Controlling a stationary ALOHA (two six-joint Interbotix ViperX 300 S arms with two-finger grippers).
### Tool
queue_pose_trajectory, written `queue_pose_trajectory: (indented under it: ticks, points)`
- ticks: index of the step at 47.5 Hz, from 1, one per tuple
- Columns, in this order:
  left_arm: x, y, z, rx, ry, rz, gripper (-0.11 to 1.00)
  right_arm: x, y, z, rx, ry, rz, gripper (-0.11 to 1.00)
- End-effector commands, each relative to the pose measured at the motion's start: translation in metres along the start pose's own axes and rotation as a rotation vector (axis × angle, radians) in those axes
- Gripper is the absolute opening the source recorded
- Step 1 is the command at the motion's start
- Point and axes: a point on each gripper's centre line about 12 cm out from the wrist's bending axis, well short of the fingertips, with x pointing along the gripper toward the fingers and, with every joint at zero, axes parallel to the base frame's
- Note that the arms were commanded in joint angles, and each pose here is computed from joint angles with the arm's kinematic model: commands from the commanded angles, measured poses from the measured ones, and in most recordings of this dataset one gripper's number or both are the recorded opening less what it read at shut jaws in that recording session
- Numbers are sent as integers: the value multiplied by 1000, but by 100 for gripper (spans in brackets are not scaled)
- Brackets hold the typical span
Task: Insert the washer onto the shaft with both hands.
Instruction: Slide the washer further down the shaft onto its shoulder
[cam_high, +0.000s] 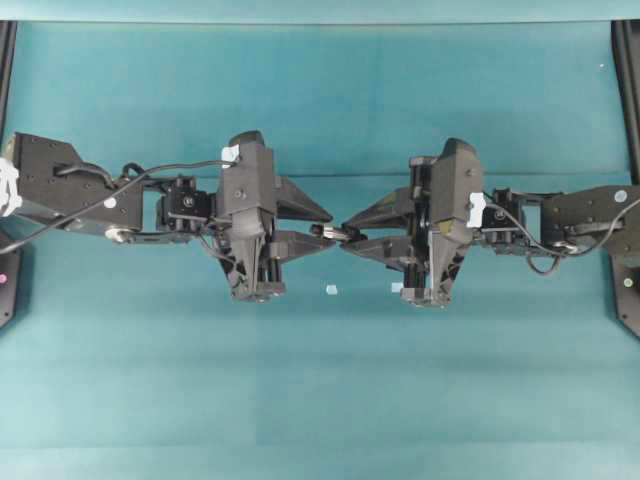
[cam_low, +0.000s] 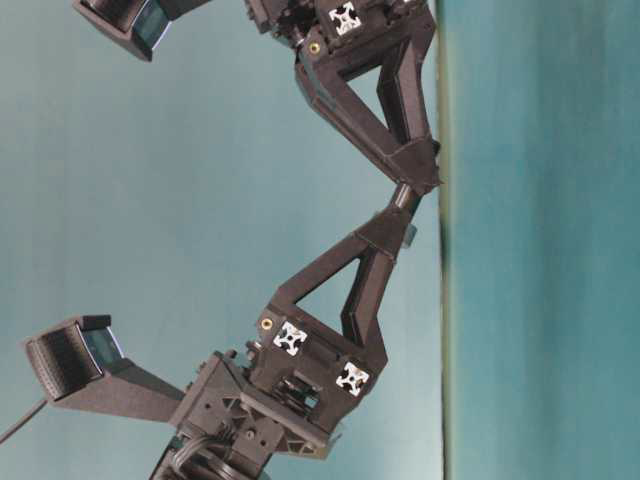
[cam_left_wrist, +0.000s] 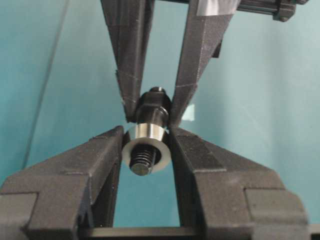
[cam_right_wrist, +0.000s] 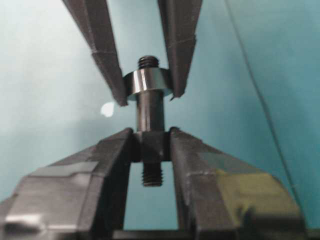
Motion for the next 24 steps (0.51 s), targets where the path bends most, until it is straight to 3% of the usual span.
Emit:
queue_pose_trajectory:
  ticks: [1,24]
  points:
    - [1,-3,15,3,-37,-7,34,3,-1,16,3,-49,-2,0]
    - [7,-4,12,7,48,-6,34,5,-1,18,1,-57,-2,0]
